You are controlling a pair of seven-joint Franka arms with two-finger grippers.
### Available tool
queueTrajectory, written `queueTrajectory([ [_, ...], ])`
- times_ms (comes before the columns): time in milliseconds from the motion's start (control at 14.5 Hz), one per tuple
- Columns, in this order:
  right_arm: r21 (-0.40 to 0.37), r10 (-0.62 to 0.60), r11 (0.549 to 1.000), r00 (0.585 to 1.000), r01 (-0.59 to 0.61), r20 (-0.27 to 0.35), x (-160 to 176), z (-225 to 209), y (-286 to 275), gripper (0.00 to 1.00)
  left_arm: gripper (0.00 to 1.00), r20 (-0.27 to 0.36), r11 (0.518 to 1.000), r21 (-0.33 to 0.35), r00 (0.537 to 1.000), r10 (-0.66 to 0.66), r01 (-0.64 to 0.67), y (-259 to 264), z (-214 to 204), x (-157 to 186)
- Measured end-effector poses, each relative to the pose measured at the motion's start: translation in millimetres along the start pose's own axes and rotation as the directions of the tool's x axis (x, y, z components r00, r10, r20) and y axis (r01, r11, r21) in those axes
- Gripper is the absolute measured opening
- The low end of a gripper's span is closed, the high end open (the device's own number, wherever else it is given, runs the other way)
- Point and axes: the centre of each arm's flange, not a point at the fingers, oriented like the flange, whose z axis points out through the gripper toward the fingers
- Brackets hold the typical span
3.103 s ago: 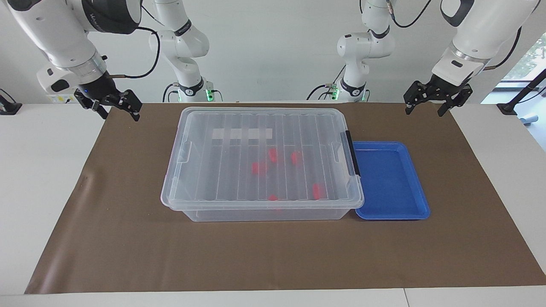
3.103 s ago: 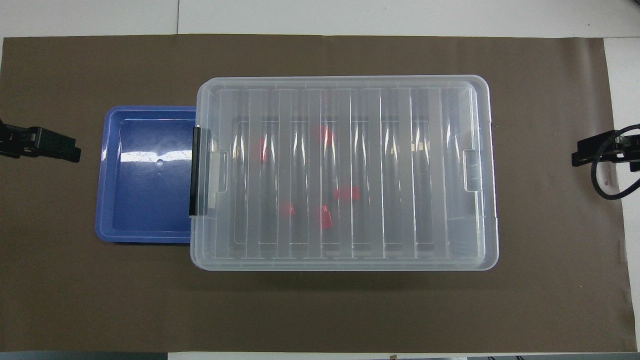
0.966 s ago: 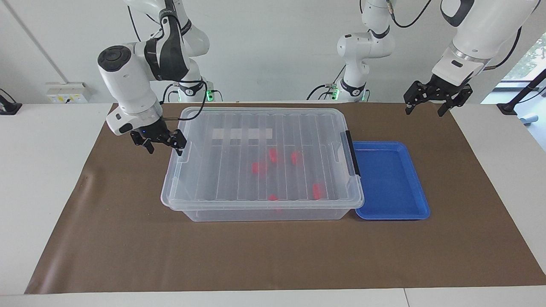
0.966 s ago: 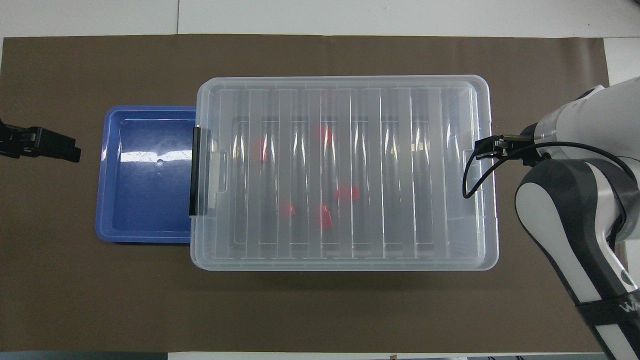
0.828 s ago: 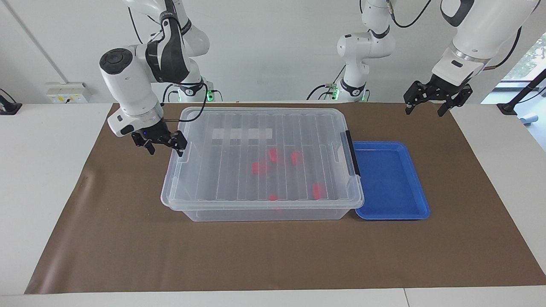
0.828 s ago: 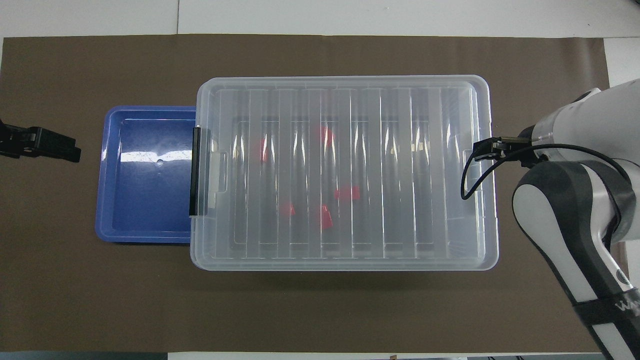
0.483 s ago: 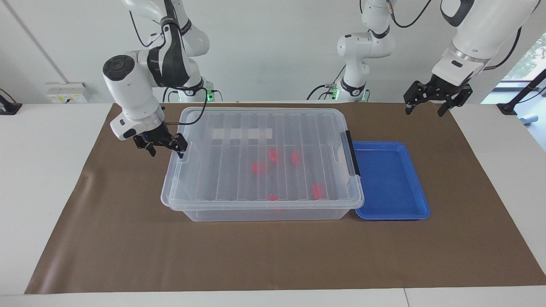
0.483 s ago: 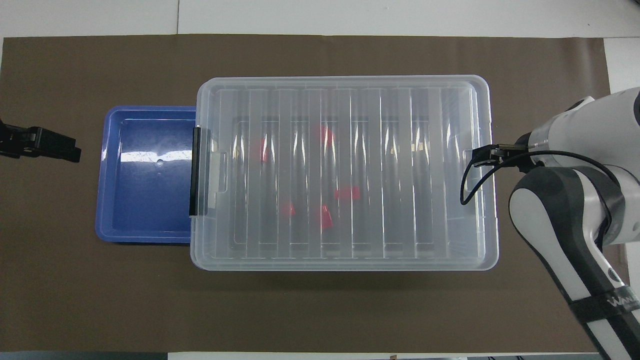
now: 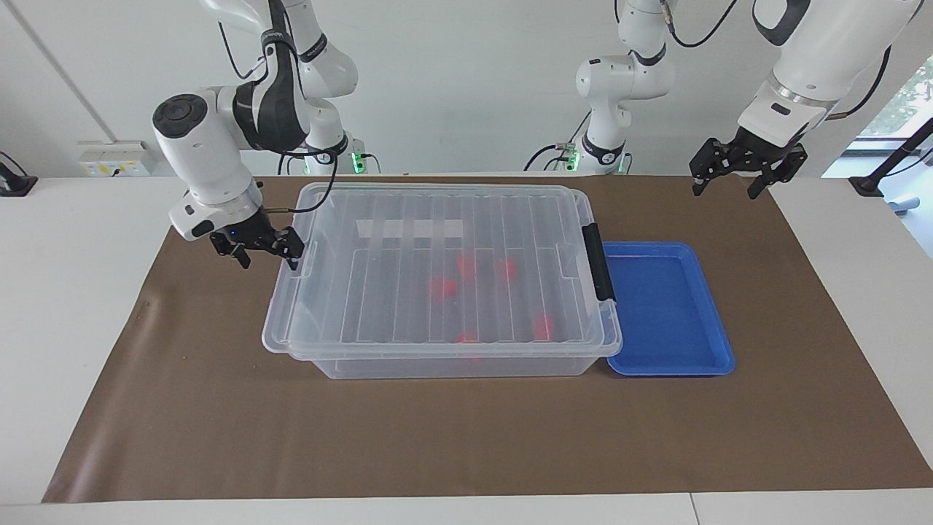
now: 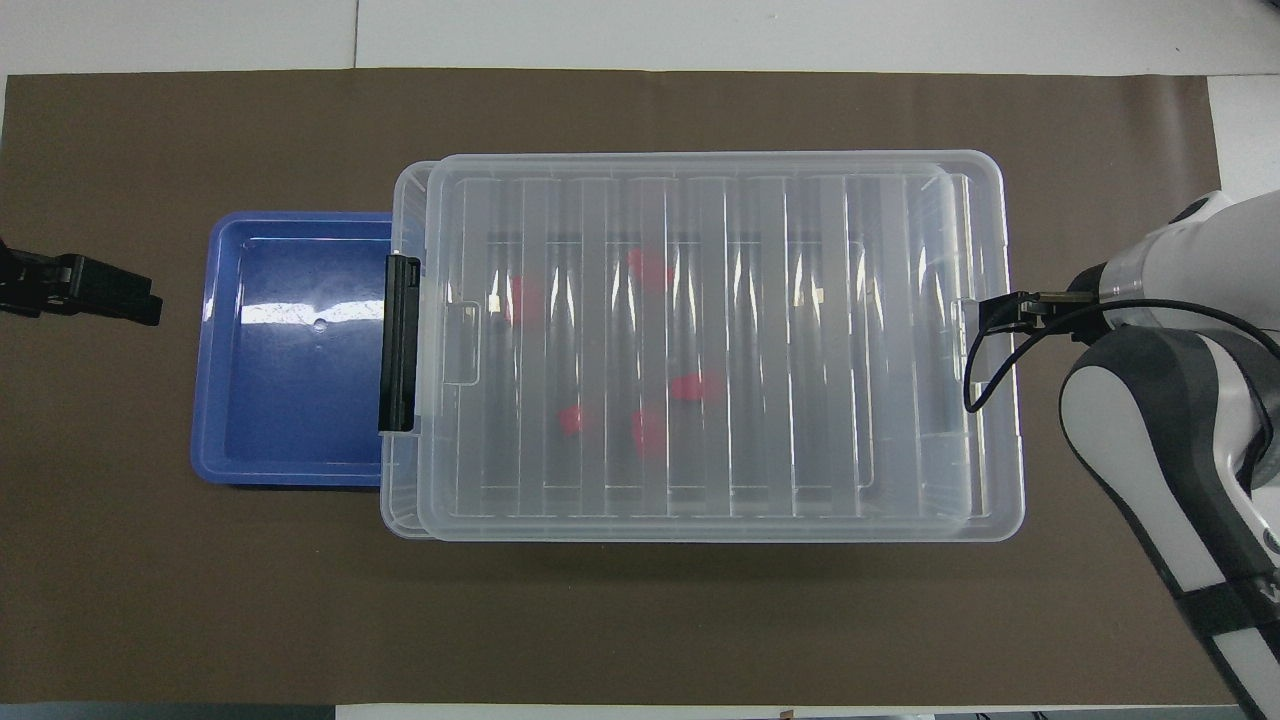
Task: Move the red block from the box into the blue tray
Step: 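Slide the clear lid away from the tray with the right gripper, then reach the left gripper into the opened box toward a red block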
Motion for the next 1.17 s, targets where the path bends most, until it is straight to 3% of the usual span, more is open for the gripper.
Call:
queueTrajectory([
  [552, -0.002, -0.078, 0.997, 0.997, 0.078, -0.005, 1, -1, 46, 1.0, 1.0, -0.004, 1.0, 0.0, 1.0, 0.002, -0.002, 1, 0, 1],
  [828, -0.007, -0.121, 0.993, 0.993, 0.12, -0.019, 1, -2, 80, 1.0, 1.0, -0.041, 1.0, 0.002, 0.999, 0.012, -0.012, 7, 1, 6],
  [1172, -0.011, -0.153, 0.988, 0.988, 0.153, -0.021, -2, -3, 103, 1.0, 1.0, -0.056, 0.998, 0.001, 0.997, 0.058, -0.058, 44, 13, 11],
])
